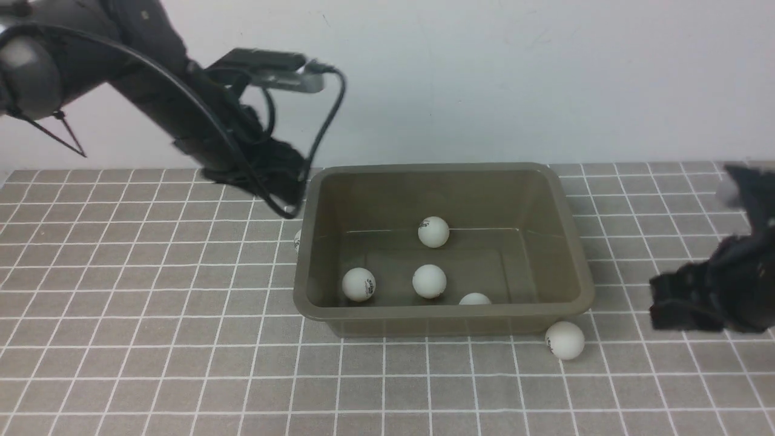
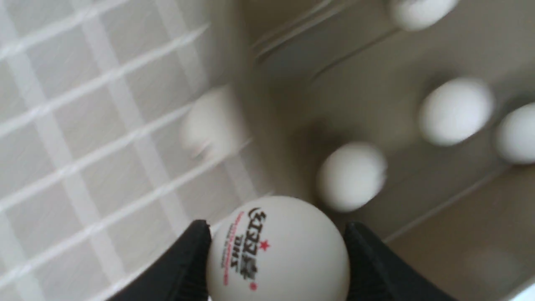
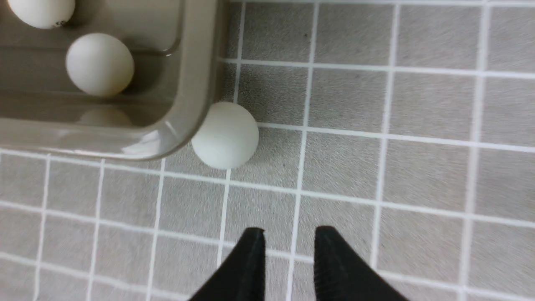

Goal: Put the table tennis balls into the box on the grey coffee tablecloth.
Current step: 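Drop the ball into the bin, then reach for and grasp a ping pong ball on the table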

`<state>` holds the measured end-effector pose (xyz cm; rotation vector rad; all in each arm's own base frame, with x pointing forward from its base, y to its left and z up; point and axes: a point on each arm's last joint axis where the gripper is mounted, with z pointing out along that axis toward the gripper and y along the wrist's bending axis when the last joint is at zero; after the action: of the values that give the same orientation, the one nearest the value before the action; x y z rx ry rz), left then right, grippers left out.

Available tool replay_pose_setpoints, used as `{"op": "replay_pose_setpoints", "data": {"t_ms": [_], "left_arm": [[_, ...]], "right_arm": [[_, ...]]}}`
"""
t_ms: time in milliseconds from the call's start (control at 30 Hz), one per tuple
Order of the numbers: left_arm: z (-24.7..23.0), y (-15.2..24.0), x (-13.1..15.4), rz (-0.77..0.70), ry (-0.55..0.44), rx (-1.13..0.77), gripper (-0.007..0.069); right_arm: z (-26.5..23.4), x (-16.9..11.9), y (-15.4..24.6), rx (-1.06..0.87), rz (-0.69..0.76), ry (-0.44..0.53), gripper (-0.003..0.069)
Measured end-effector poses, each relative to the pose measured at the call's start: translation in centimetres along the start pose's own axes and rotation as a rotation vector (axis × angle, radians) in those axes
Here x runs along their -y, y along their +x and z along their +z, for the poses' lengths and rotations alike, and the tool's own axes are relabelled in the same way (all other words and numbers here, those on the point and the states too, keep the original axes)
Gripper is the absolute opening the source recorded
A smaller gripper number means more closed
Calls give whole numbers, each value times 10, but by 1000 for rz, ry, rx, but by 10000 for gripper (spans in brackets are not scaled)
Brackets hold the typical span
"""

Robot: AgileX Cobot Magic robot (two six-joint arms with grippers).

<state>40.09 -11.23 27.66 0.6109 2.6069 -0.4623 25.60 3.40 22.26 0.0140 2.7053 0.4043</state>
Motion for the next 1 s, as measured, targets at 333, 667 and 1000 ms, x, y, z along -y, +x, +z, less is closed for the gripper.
{"op": "replay_pose_setpoints", "data": {"t_ms": [333, 667, 1000], "left_arm": [[70, 2, 35, 42, 80, -75, 477], [-6, -35, 4, -51, -69, 41, 498], [-38, -17, -51, -179, -154, -33, 30]], "right_arm": [[65, -17, 9, 16, -161, -43, 519], [103, -30, 5, 4, -233, -14, 585], [109, -35, -3, -23, -218, -36, 349]]}}
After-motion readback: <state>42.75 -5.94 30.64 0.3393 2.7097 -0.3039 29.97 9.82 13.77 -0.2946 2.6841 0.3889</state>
